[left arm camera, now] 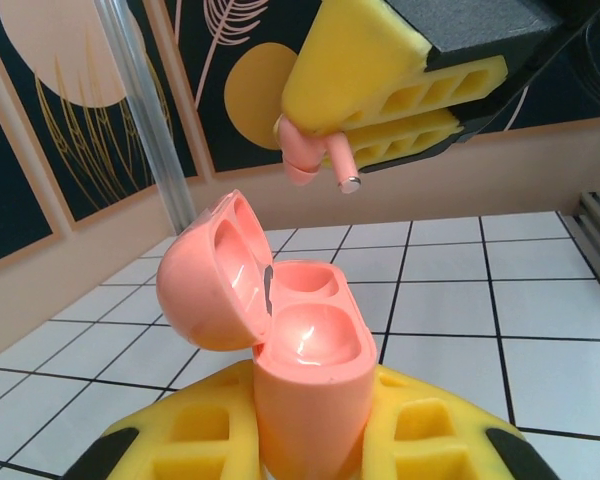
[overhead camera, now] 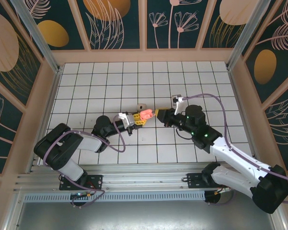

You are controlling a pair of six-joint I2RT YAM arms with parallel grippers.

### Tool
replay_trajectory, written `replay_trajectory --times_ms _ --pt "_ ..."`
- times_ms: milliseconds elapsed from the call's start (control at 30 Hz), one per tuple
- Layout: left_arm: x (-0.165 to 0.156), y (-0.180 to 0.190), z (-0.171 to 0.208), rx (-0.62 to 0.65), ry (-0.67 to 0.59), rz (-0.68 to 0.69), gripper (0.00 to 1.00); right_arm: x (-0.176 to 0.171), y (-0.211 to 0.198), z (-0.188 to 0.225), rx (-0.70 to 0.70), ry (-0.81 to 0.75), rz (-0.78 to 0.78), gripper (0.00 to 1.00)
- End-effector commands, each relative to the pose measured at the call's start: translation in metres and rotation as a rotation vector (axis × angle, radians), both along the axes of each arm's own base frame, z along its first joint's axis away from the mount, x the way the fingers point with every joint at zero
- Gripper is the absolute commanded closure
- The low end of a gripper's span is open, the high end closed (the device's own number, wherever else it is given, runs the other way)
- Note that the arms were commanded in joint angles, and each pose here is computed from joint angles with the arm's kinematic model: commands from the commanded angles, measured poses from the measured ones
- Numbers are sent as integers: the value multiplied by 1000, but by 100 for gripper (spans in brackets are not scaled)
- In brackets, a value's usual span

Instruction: Insert wireless bluetooth earbuds into charging case

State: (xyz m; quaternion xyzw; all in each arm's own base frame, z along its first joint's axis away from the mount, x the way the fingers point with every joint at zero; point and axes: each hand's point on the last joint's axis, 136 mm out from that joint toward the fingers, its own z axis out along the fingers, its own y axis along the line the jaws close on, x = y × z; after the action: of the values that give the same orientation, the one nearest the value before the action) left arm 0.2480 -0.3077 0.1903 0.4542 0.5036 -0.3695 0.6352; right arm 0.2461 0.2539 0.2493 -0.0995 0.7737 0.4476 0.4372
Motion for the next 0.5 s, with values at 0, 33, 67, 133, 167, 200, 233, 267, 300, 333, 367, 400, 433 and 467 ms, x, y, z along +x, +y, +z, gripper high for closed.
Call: replay_trajectory --times_ms 0,33,67,133,167,200,233,267,300,333,367,400,433,467 --pt "2 -3 12 -18 -75 3 100 6 -1 14 75 -21 -54 82" --pt "2 -3 13 -19 -77 0 100 6 1 13 72 -18 -51 82" --pt "2 -3 13 -19 -76 0 100 6 3 11 69 -14 -49 82" --pt "0 -4 13 -21 -76 -4 100 7 6 8 59 -7 -46 82" --pt "0 -4 14 -22 -76 -4 100 7 8 8 54 -6 -43 82" --pt "0 -4 14 -23 -77 -3 100 8 9 5 45 -2 -45 82" --pt "0 -4 15 -23 -76 -4 100 8 11 3 35 1 -45 82" --pt "0 -3 16 -25 -79 -3 100 9 12 3 26 0 -45 82" --pt "-1 -3 16 -26 -80 -3 100 9 14 1 14 1 -45 82" --pt "0 -3 17 -27 -81 0 100 9 15 0 -2 -1 -50 82" --pt "-1 -2 17 -27 -81 0 100 9 15 -1 -17 -3 -56 82" --pt "-1 -2 17 -27 -81 0 100 9 16 -2 -31 -4 -62 82" --pt "-1 -2 18 -28 -82 -1 100 9 16 -2 -39 -8 -67 82" --pt "-1 -2 19 -28 -83 -1 100 9 16 -3 -50 -13 -75 82"
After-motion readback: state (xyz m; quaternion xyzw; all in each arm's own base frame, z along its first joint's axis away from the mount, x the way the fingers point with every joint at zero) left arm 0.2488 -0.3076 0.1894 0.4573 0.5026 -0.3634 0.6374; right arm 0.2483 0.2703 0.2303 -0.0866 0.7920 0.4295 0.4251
